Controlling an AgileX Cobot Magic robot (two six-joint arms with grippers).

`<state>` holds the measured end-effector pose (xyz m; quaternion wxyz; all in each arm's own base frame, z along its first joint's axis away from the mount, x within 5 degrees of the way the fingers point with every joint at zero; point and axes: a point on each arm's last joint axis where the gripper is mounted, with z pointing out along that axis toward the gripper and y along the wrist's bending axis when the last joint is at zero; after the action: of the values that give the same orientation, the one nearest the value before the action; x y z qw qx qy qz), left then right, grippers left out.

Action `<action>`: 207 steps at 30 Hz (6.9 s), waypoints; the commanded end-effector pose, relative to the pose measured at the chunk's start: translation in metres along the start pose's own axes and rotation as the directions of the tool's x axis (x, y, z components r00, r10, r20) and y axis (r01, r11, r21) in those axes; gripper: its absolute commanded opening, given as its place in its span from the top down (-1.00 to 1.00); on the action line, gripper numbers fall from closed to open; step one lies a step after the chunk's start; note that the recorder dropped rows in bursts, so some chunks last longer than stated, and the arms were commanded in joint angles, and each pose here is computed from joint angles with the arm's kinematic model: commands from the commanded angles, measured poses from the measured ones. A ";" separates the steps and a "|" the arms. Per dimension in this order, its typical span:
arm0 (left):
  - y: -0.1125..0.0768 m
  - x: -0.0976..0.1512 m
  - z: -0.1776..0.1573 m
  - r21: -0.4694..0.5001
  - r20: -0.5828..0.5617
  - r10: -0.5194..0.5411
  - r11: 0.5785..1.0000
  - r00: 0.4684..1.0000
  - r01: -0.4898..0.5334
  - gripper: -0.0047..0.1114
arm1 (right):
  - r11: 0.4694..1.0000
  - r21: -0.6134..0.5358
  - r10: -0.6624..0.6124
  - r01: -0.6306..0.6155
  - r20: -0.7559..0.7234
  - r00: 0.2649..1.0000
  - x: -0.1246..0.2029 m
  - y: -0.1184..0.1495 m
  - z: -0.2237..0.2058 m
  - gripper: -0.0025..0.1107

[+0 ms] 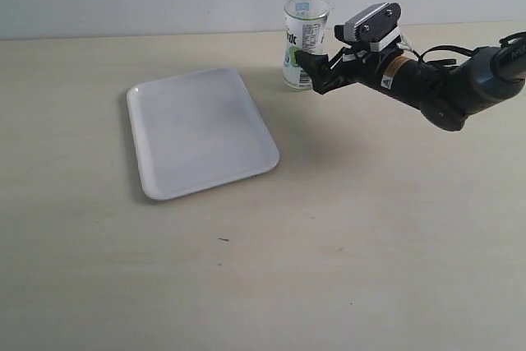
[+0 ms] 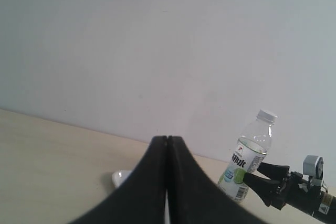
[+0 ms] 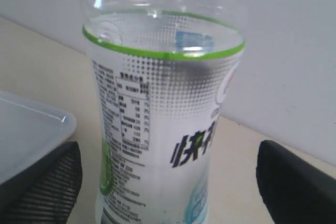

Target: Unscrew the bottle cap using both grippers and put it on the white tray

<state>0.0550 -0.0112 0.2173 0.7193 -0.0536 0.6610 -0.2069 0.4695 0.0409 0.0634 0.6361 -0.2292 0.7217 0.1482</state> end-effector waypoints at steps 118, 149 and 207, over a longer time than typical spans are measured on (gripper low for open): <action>-0.063 -0.110 0.413 0.648 -0.449 0.823 0.568 0.348 -0.508 0.92 | 0.984 -0.121 -0.149 0.134 -0.121 0.981 0.025 0.018 0.036 0.96; -0.184 -0.028 0.419 0.805 -0.258 0.936 0.345 0.240 -0.483 0.11 | 0.955 -0.163 -0.264 0.246 -0.098 0.960 0.010 0.019 0.035 0.96; -0.189 0.028 0.441 0.780 -0.168 0.977 0.213 0.132 -0.588 -0.36 | 0.949 -0.170 -0.293 0.265 -0.172 0.940 -0.018 0.013 0.031 0.96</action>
<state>0.4420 -0.2773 0.3026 0.3742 0.6435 0.6638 0.0732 0.4919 0.0719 0.0803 0.5721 -0.3823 0.7189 0.0985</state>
